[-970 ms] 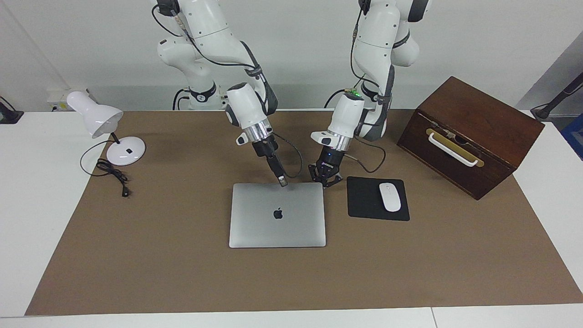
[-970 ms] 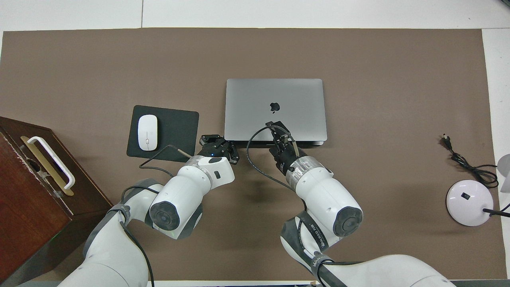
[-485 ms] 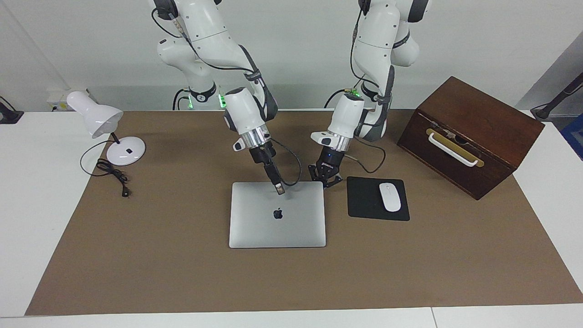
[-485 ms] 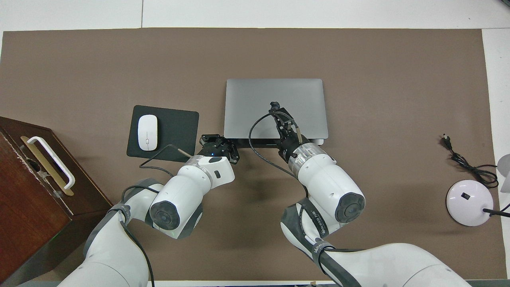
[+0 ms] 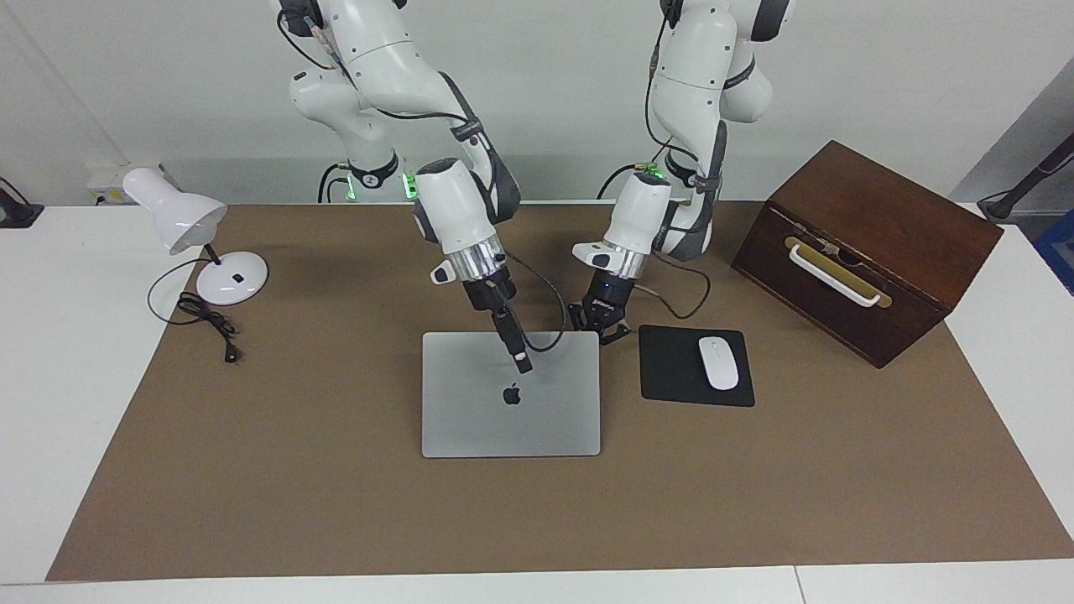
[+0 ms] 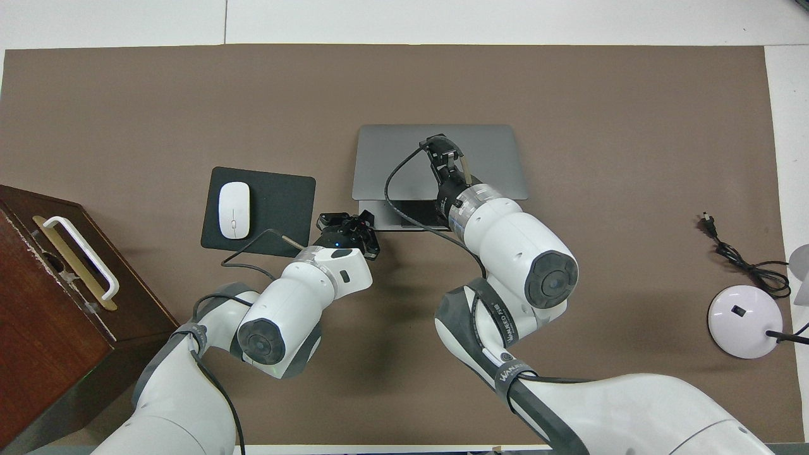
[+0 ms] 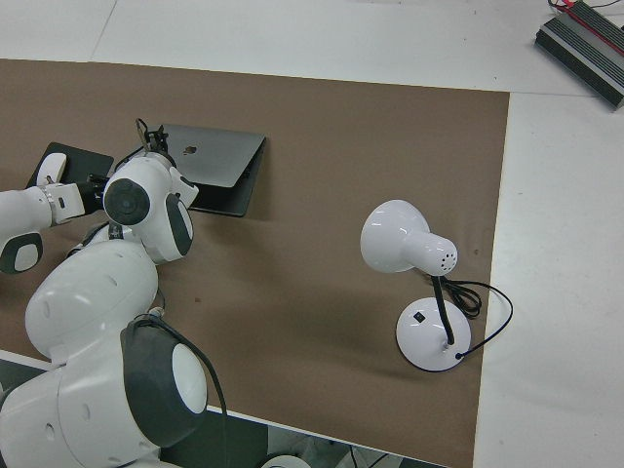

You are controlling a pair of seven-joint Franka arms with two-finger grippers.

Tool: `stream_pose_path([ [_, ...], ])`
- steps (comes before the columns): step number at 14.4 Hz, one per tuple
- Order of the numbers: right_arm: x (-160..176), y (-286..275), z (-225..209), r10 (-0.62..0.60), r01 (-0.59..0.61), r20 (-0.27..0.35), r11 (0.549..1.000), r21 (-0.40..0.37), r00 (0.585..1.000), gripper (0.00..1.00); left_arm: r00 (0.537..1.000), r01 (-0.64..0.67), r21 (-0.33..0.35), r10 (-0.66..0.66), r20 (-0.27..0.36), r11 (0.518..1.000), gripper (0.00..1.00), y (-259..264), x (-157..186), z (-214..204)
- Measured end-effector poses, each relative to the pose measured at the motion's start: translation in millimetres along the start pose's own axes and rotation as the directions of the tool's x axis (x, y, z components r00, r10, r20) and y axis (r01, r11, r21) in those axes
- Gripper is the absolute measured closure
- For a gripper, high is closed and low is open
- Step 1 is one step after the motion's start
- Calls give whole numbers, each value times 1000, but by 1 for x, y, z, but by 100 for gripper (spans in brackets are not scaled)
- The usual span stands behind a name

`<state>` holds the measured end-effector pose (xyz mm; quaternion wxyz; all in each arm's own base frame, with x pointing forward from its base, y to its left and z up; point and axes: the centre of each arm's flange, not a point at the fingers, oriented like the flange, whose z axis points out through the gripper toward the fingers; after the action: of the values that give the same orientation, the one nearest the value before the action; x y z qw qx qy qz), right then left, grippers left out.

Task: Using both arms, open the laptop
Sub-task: 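Lift the laptop lid upward with the right gripper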

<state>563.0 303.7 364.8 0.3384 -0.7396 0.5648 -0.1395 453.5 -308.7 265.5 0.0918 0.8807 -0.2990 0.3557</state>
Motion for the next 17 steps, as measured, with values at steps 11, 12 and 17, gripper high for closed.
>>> stream_pose_path([
  [11, 1, -93, 3, 12, -14, -17, 996, -93, 1000, 0, 1000, 0, 0, 0, 0, 1000, 99, 0, 0, 0],
  [12, 1, -97, 7, 8, -10, -17, 995, -98, 1000, 0, 1000, 0, 0, 0, 0, 1000, 99, 0, 0, 0],
  [17, 3, -112, 24, 6, -8, -19, 991, -132, 1000, 0, 1000, 0, 0, 0, -1, 1000, 99, 0, 0, 0],
])
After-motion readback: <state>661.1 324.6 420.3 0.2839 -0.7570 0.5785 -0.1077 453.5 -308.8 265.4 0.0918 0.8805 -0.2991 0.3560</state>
